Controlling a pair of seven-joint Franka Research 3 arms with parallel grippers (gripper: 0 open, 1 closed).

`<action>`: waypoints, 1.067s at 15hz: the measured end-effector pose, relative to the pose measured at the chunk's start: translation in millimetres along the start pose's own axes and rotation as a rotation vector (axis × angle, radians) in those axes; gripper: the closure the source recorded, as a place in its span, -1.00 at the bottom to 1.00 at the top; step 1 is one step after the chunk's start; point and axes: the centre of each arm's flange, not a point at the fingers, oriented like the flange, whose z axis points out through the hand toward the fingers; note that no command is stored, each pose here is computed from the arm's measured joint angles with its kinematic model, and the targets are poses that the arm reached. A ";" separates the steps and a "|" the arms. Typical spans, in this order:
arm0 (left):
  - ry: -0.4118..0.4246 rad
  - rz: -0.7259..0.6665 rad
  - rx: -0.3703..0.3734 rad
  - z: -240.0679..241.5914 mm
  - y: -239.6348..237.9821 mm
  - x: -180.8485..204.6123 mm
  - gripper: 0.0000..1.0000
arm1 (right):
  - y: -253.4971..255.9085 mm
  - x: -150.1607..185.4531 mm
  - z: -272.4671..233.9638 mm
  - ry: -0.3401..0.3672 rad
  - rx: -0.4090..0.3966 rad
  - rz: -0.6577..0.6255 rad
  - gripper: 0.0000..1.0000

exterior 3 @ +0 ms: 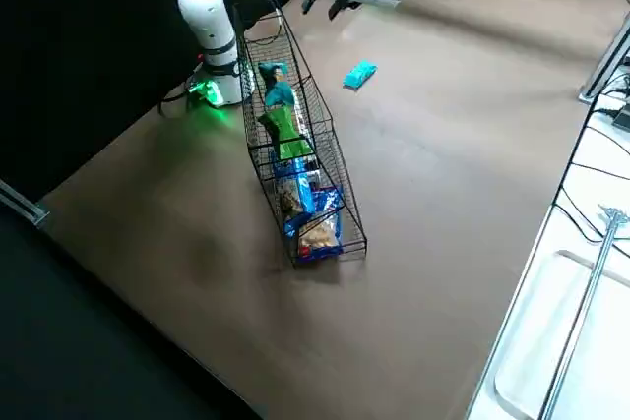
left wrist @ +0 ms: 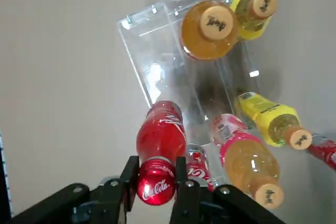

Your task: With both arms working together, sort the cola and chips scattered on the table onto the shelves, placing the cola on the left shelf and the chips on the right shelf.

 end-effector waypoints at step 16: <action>-0.033 0.009 -0.051 24.0 12.9 1.7 0.36 | -203.9 -1.4 122.6 -0.103 0.134 0.275 -0.44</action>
